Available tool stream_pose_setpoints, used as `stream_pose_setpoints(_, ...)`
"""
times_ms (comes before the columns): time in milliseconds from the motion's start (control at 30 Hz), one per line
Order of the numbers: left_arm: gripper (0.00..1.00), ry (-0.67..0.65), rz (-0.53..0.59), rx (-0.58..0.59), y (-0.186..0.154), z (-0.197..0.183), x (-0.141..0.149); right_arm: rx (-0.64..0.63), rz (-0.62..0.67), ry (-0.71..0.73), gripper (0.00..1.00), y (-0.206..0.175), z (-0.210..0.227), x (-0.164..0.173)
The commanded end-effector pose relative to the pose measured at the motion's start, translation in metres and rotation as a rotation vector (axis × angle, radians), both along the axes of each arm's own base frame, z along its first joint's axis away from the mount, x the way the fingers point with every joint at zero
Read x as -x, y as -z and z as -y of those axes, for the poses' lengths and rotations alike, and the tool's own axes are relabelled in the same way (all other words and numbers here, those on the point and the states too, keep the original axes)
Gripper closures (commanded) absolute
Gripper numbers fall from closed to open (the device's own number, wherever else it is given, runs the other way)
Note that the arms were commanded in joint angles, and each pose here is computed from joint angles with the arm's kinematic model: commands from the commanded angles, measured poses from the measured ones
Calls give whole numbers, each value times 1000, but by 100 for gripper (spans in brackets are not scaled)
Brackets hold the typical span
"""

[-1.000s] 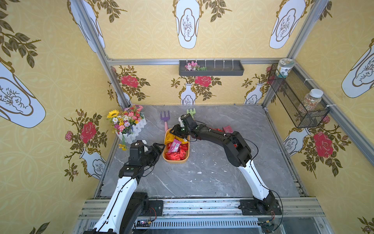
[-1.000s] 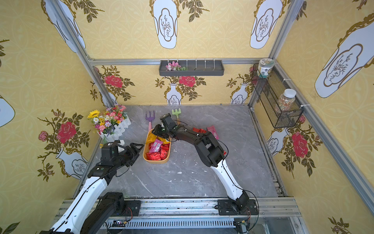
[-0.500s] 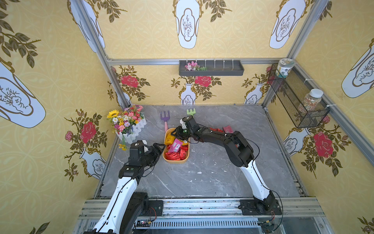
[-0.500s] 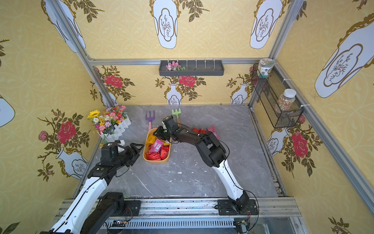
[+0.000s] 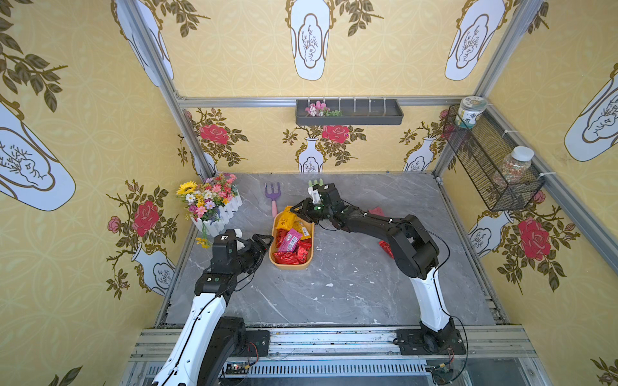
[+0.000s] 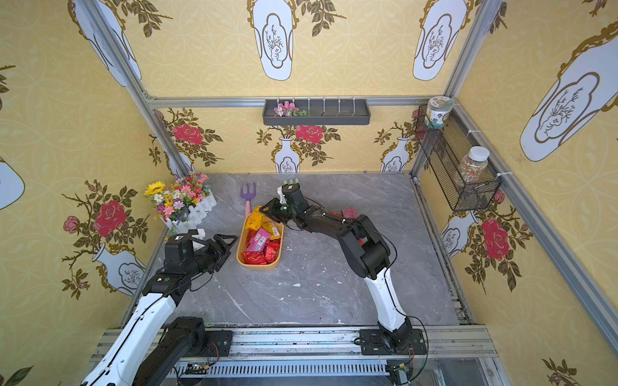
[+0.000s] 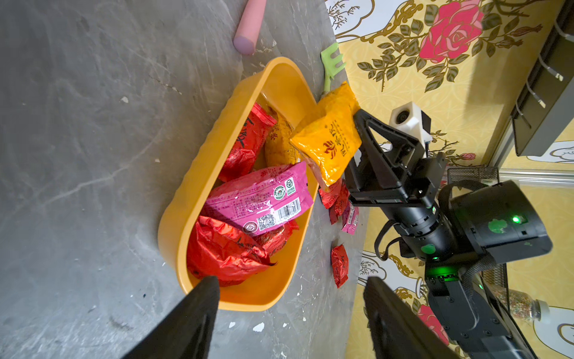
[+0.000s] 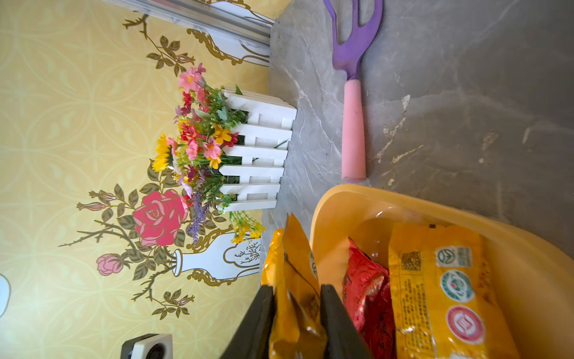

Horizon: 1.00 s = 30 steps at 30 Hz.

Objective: Take the tea bags out of the storage box
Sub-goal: Pick up the tea bag from the storage box, then place the tea bag at the center of the board.

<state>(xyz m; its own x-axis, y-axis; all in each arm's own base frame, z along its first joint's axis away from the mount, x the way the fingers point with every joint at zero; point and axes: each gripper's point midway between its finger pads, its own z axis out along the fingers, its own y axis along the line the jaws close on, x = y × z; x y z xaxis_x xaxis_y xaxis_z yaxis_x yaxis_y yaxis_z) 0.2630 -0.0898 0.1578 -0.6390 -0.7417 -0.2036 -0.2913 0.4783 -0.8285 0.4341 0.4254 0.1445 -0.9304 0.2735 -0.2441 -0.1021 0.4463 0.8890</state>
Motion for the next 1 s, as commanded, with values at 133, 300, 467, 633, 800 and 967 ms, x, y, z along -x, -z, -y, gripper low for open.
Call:
stream_pose_setpoints(133, 22, 32, 35, 31, -17, 10, 0, -91, 40, 26, 71, -35, 42, 7)
stream_pose_setpoints(300, 23, 81, 44, 11, -25, 32, 3, -99, 33, 18, 73, -43, 87, 28)
stream_pose_setpoints(467, 23, 118, 51, 15, -28, 52, 5, -76, 23, 37, 73, -42, 146, 55)
stream_pose_setpoints(633, 23, 146, 55, 27, -30, 66, 6, 52, 12, 46, 71, -30, 199, 88)
stream_pose_setpoints(800, 23, 168, 65, 30, -35, 76, 6, 158, -25, 70, 72, -6, 241, 108)
stream_pose_setpoints(967, 23, 181, 66, 31, -35, 81, 6, 194, -90, 123, 72, 27, 279, 111)
